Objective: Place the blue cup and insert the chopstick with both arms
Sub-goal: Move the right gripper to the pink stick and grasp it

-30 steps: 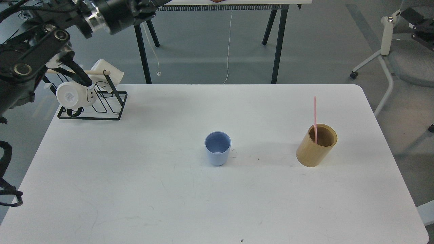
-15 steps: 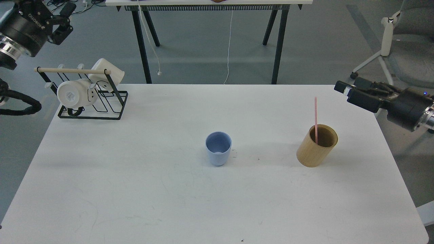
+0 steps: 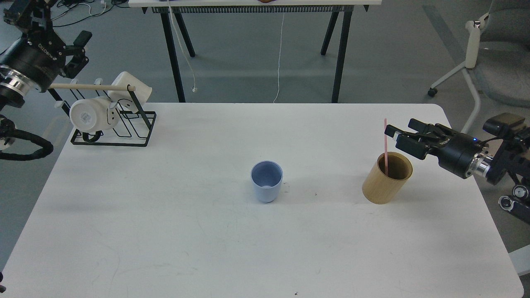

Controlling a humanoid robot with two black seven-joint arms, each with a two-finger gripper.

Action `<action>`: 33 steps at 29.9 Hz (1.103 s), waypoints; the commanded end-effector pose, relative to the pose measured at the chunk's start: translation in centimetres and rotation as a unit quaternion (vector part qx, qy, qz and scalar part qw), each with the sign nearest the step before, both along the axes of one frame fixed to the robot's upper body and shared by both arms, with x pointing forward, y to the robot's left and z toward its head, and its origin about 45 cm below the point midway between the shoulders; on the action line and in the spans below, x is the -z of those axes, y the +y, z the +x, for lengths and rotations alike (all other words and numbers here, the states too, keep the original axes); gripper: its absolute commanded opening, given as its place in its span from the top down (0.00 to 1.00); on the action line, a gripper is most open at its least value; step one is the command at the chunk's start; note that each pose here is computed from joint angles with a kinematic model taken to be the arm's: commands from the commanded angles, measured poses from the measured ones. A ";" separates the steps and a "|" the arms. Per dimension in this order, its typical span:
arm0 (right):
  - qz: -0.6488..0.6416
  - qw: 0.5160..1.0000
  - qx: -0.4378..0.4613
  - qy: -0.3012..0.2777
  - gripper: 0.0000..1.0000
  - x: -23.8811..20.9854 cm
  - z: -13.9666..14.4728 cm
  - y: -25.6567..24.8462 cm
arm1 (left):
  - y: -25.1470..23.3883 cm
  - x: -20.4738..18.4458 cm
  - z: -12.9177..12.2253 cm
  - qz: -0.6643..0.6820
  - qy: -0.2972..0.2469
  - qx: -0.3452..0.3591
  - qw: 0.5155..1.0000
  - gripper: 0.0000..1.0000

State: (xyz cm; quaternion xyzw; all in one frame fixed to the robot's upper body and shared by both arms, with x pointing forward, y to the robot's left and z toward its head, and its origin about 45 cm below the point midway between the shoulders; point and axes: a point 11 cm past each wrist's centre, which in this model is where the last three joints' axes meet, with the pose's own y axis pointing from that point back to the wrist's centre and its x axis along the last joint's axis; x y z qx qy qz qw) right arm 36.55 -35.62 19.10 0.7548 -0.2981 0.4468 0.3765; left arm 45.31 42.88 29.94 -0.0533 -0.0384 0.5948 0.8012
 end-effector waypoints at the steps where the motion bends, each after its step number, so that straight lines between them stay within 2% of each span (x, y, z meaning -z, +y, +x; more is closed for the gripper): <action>1: -0.001 1.000 0.011 0.004 0.28 1.1 0.6 0.1 | 0.1 0.4 -0.2 0.000 0.004 -0.002 1.000 0.00; 11: 0.013 1.000 0.006 0.009 0.52 2.5 1.3 2.2 | 0.5 2.1 -0.6 -0.016 0.019 -0.014 1.000 0.00; 17: 0.014 1.000 0.003 0.008 0.75 2.3 1.4 2.4 | 0.7 2.4 -0.6 -0.016 0.022 -0.020 0.999 0.00; 29: 0.010 1.000 0.002 0.002 0.99 1.4 1.2 1.7 | -0.1 2.9 -0.3 -0.025 0.024 -0.015 0.999 0.00; 33: 0.009 1.000 -0.004 -0.004 0.99 0.2 0.9 1.3 | -0.2 2.9 -0.3 -0.025 0.024 -0.015 0.999 0.00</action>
